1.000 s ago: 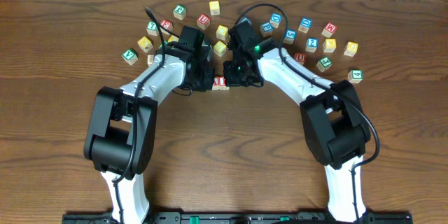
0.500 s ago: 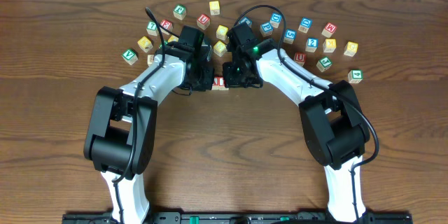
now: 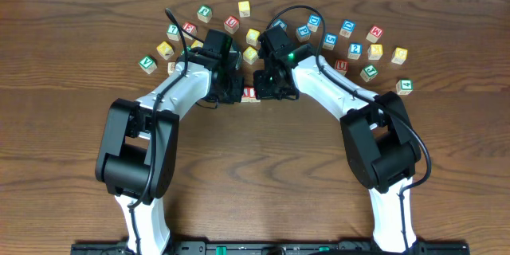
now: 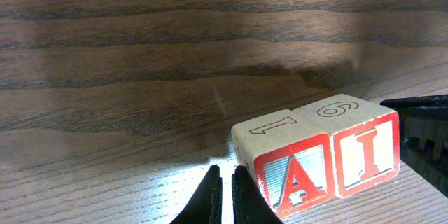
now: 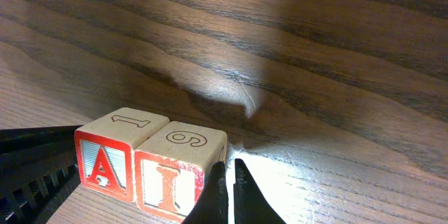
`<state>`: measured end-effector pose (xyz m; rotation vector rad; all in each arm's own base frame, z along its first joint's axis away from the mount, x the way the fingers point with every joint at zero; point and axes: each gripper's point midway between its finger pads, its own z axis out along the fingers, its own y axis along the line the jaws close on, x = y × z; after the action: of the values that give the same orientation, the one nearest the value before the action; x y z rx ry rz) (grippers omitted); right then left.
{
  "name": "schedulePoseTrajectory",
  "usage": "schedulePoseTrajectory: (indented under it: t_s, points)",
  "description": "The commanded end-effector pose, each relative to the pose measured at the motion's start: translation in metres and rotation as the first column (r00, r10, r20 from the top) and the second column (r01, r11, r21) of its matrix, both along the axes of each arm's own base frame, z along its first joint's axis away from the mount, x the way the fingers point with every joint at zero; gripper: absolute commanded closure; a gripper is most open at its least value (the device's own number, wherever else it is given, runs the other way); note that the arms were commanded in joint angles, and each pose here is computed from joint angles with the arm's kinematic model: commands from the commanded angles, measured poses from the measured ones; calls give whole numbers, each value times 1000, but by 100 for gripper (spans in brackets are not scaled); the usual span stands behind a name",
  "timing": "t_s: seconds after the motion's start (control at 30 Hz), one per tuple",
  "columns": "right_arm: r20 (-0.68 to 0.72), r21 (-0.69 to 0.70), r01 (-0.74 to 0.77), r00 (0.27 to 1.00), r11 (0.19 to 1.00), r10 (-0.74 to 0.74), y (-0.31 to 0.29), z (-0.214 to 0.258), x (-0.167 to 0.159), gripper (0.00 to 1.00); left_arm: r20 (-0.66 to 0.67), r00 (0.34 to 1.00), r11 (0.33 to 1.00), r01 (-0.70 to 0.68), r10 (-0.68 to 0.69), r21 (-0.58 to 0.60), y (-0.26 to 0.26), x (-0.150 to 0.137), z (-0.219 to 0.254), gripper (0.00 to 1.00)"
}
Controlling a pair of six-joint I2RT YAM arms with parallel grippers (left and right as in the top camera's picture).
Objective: Spell out AI2
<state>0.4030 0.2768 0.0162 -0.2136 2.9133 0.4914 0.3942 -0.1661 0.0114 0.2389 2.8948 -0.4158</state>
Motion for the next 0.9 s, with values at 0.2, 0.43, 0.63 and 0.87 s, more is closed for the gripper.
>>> schedulePoseTrajectory:
  t_s: [0.2, 0.43, 0.63, 0.87]
  points:
    - [-38, 15, 33, 999, 999, -33, -11, -4, 1, 98, 3, 999, 999, -53, 53, -15, 20, 6, 7, 93]
    - [-41, 12, 58, 998, 998, -58, -22, -1, 6, 99, 37, 996, 997, -78, 79, -25, 32, 13, 22, 92]
    - [-9, -26, 87, 996, 996, -88, -39, 17, 11, 99, 46, 996, 997, -75, 76, -20, 38, 15, 38, 92]
    - [63, -45, 109, 992, 993, -106, -58, 56, 15, 95, 138, 980, 990, -142, 144, -20, 69, 25, 91, 92]
